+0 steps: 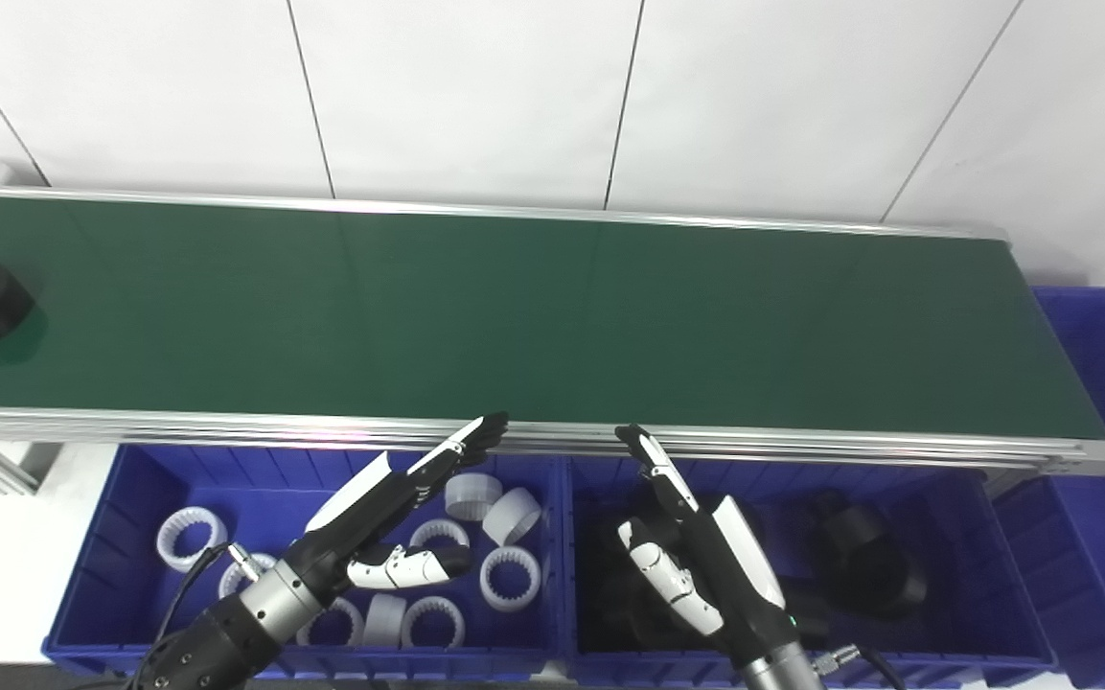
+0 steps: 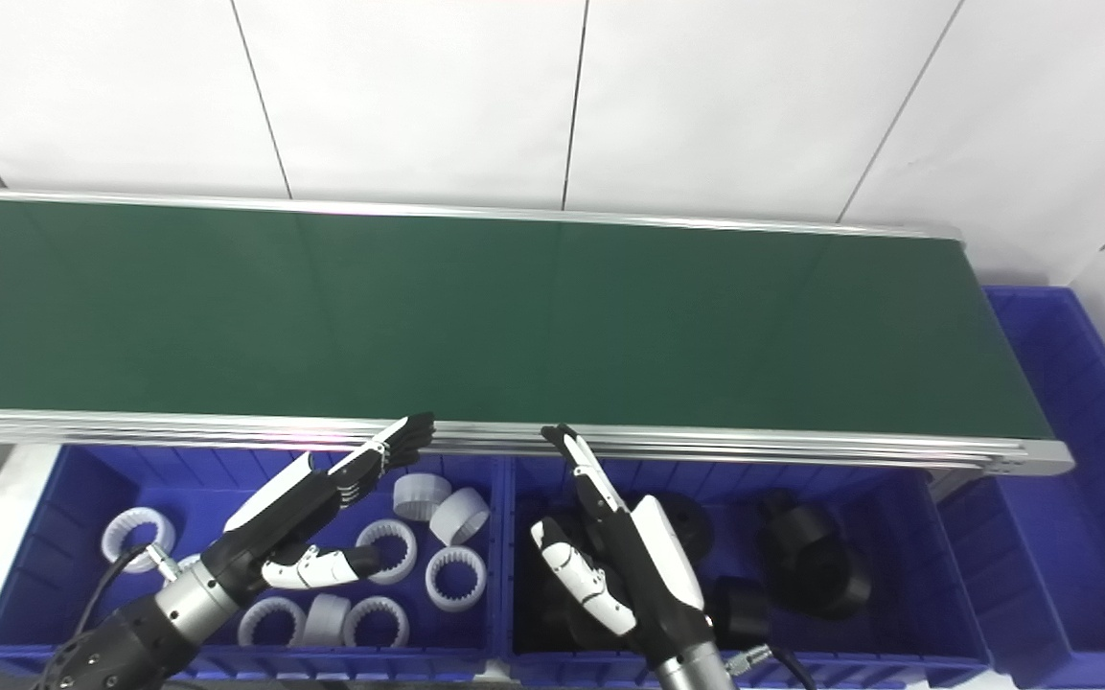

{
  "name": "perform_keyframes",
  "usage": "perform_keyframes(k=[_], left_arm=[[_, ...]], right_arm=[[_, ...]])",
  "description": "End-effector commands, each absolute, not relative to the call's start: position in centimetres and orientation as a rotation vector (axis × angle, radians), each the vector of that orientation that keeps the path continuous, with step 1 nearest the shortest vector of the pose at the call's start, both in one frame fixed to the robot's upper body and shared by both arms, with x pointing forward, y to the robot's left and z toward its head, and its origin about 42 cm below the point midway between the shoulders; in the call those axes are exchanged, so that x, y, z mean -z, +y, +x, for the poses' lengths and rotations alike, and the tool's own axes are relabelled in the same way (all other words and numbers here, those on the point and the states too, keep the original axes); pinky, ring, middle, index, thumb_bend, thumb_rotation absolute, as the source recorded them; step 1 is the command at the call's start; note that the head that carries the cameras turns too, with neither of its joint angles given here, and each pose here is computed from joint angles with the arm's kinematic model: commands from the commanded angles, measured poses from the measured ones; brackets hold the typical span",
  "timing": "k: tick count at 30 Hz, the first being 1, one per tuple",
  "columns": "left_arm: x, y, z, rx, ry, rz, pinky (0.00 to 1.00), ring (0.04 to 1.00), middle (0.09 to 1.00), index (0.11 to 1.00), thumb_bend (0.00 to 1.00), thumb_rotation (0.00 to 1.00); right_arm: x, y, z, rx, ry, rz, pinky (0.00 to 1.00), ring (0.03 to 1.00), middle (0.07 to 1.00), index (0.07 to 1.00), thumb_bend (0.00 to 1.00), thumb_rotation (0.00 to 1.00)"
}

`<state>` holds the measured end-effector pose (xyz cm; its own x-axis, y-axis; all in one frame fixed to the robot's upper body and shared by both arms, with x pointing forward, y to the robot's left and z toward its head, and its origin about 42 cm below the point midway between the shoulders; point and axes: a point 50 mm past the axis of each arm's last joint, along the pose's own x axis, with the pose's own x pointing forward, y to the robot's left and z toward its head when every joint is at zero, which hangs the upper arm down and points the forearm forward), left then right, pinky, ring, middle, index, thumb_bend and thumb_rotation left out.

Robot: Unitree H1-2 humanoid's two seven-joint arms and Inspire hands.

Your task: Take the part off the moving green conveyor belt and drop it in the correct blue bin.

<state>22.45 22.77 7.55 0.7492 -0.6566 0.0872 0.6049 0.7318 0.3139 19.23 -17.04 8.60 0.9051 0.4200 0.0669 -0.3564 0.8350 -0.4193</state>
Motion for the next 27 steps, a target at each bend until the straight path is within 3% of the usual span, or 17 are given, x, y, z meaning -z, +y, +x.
perform_keyframes(k=[1,27], left_arm=[[-9.04,22.87,22.79,0.690,-0.280,0.270,0.96,0.992,1.000,0.986,0.43,0.69],[-9.12,22.79,22.63,0.688,-0.284,0.276,0.96,0.992,1.000,0.987,0.42,0.67]], right_arm=[[-10.04,-16.72,19.54,-0.405,-0.243,-0.400,0.92,0.969,0.997,0.974,0.37,0.99],[-9.85,-16.81,19.54,-0.409,-0.235,-0.401,0.92,0.967,0.995,0.973,0.40,1.00]])
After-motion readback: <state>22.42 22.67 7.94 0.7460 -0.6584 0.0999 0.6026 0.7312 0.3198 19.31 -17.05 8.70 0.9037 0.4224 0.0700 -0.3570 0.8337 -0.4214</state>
